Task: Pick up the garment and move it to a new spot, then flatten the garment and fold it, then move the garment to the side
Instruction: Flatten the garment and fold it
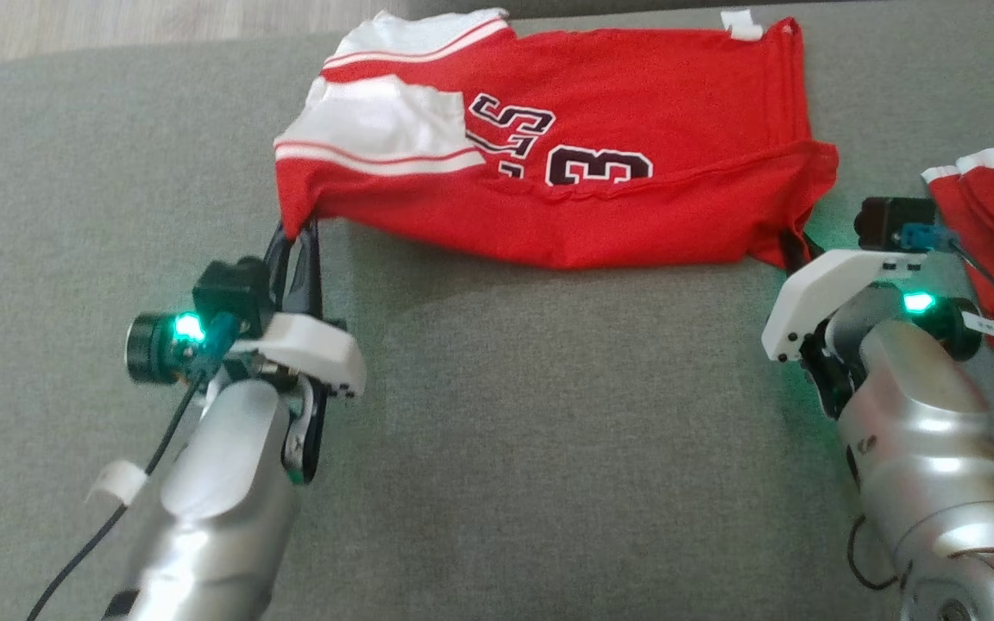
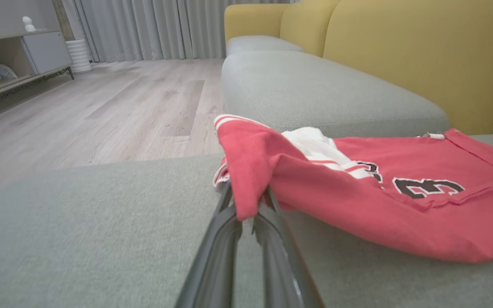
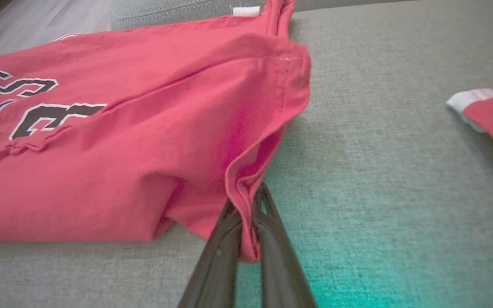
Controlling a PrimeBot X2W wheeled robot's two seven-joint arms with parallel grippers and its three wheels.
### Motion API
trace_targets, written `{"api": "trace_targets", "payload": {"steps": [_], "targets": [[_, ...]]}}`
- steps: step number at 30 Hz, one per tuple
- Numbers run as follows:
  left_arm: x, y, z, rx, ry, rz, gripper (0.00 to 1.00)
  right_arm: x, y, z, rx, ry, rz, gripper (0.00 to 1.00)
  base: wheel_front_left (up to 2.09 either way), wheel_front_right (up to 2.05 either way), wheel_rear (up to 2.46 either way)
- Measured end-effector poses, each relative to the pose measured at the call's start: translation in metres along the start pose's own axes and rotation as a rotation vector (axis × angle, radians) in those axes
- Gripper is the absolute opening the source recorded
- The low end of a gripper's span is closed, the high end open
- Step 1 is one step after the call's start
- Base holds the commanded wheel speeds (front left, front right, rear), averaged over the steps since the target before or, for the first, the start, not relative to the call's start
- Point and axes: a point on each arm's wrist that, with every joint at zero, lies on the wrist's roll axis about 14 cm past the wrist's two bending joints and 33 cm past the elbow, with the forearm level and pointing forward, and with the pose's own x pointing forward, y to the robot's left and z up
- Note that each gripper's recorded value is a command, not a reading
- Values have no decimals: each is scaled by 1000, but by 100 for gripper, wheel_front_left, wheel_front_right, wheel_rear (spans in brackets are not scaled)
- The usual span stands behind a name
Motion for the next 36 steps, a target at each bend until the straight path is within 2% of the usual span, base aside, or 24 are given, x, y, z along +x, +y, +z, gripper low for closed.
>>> {"api": "trace_targets", "payload": {"steps": [10,19,28,36], "targets": [[-26,14,-14,38,61,31,0,-24,-3,11,26,-68,-10,0,0,0,0],[-72,11,-38,82,131,12,0,-62,-1,-12,93,-90,-6,0,0,0,0],[-115,3,-63,103,198,-16,0,-94,-2,-41,107,-96,-4,0,0,0,0],[-144,-8,-80,83,283,-33,0,-116,-3,-59,166,-98,4,0,0,0,0]]}}
